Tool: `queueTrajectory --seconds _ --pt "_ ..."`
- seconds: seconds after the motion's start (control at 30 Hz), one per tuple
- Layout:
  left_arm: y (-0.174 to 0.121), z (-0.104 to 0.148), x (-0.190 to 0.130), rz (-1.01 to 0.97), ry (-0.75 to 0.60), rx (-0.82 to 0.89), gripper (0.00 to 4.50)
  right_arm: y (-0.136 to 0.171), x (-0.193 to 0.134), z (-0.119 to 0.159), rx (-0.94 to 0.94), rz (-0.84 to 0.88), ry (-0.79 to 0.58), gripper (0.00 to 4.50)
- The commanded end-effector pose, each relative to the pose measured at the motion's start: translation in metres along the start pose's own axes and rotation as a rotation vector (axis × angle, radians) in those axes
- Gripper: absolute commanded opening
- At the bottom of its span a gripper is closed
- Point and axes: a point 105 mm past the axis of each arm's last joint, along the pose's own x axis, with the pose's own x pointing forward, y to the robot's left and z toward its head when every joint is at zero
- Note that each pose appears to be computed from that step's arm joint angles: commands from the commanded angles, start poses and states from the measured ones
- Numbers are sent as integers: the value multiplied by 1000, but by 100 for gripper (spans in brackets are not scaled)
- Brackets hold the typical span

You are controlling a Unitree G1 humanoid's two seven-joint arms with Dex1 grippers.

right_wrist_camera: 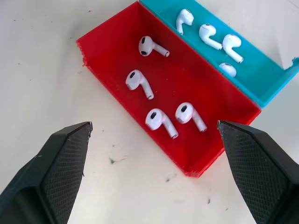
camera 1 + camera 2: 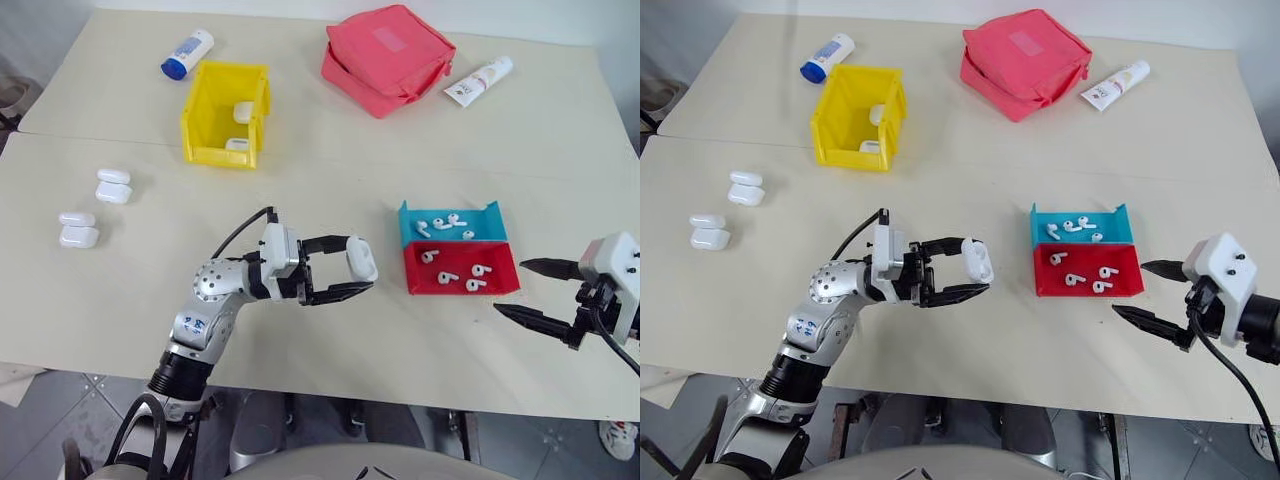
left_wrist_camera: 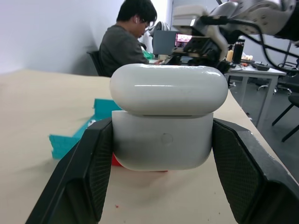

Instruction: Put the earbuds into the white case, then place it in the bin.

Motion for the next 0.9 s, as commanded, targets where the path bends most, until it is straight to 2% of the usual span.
queueTrajectory --seconds 0.03,0.07,0.13,0.33,0.4,0.67,0.9 --pt "-2 7 4 -20 -25 34 281 7 3 16 -54 7 -20 411" --pt "-2 7 4 -20 -25 33 281 10 6 18 -64 19 -10 392" --pt "-2 7 5 -19 -29 31 281 14 14 22 -83 41 19 322" --pt "-3 6 5 -14 -33 25 281 28 30 35 -139 120 122 322" --pt "-4 6 5 -12 -34 23 281 28 35 39 -170 131 155 265" --pt "-2 6 6 -3 -39 26 281 30 55 45 -262 172 272 265" --pt "-7 6 6 -10 -42 21 281 23 75 36 -359 192 374 265"
